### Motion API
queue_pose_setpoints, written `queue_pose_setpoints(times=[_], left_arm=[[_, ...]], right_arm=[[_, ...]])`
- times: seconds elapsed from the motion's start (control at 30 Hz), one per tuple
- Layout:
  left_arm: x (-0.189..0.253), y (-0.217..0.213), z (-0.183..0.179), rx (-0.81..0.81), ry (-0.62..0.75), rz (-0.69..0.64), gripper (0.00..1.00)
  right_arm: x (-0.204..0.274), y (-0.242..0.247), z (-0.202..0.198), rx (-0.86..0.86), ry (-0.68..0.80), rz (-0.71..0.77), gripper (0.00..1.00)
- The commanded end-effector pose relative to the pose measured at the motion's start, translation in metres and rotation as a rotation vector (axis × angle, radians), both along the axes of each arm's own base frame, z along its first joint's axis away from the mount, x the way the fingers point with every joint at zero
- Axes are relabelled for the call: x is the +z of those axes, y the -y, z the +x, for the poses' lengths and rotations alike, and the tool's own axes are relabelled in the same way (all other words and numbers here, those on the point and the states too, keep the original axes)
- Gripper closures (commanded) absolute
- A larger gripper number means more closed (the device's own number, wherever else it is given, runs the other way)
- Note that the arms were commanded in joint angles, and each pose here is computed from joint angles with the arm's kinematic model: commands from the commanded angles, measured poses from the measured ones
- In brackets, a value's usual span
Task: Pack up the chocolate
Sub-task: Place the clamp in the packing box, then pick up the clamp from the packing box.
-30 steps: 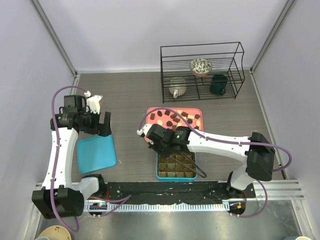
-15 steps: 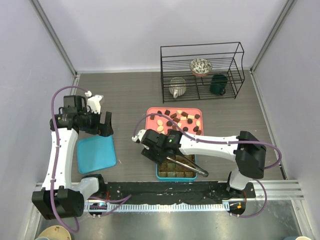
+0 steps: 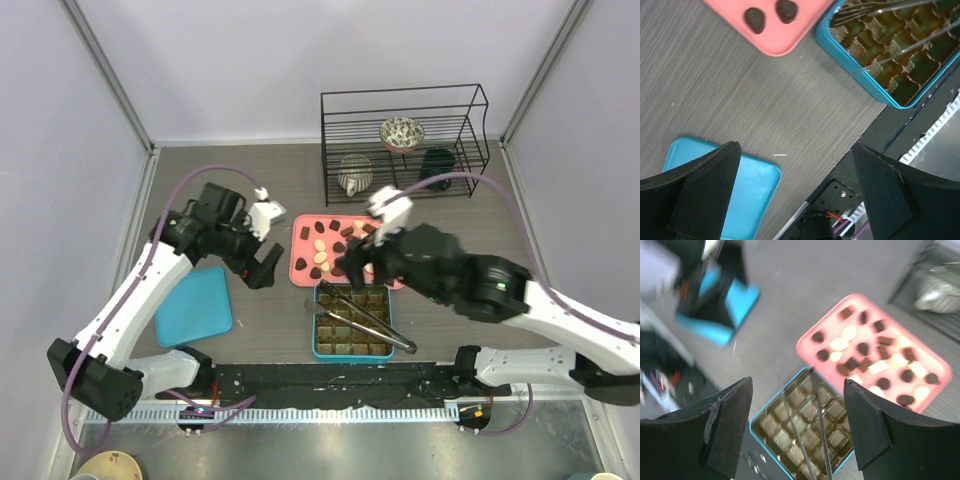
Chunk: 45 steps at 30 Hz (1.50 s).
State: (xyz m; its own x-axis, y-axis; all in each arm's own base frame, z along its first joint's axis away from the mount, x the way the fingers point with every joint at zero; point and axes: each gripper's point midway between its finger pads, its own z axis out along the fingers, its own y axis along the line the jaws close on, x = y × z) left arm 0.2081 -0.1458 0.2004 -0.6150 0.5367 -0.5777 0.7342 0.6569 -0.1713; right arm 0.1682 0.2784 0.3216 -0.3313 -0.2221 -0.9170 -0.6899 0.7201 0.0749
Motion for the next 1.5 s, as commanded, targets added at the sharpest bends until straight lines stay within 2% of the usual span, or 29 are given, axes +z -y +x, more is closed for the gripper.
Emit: queue_pose_setpoints(times=[0.0, 0.1, 0.2, 0.3, 0.4, 0.43, 0.5, 0.67, 0.87, 1.03, 1.23, 1.27, 1.47], left_arm=[[0.001, 0.020, -0.002, -0.123, 0.100, 0.109, 0.00], [-0.004, 0.042, -0.039, -0.379, 0.164, 0.167, 0.00], [-0.005, 0.050, -0.060, -0.535, 0.240, 0.197, 0.00], [-0.005, 0.058, -0.058, -0.685, 0.376, 0.261, 0.00], [-0.012, 0.075, -0.059, -0.783, 0.373, 0.270, 0.00], [-0.022, 0.082, -0.058, -0.800, 0.341, 0.283, 0.00], [-0.026, 0.097, -0.053, -0.811, 0.361, 0.267, 0.00], [-0.054, 0.114, -0.052, -0.892, 0.402, 0.323, 0.01], [-0.057, 0.139, -0.043, -0.913, 0.432, 0.311, 0.03], [-0.073, 0.146, -0.044, -0.997, 0.362, 0.350, 0.07], [-0.092, 0.149, -0.050, -1.018, 0.262, 0.375, 0.18], [-0.094, 0.148, -0.052, -1.016, 0.242, 0.383, 0.23], [-0.104, 0.144, -0.055, -1.007, 0.199, 0.401, 0.38]], right_arm=[[0.019, 0.075, 0.024, -0.383, 0.016, 0.198, 0.22], [0.013, 0.103, 0.021, -0.509, -0.041, 0.307, 0.22], [-0.015, 0.114, 0.018, -0.600, -0.119, 0.284, 0.22], [-0.043, 0.121, 0.017, -0.672, -0.164, 0.232, 0.23], [-0.057, 0.124, 0.014, -0.713, -0.204, 0.270, 0.26], [-0.058, 0.126, 0.014, -0.723, -0.211, 0.288, 0.28], [-0.059, 0.129, 0.012, -0.724, -0.217, 0.305, 0.33], [-0.051, 0.147, 0.008, -0.760, -0.205, 0.325, 0.35], [-0.051, 0.156, 0.003, -0.763, -0.220, 0.342, 0.35], [-0.050, 0.164, -0.001, -0.768, -0.220, 0.338, 0.36], [-0.042, 0.172, -0.005, -0.762, -0.221, 0.344, 0.39], [-0.039, 0.174, -0.006, -0.762, -0.220, 0.348, 0.39], [-0.037, 0.179, -0.006, -0.768, -0.207, 0.335, 0.39]])
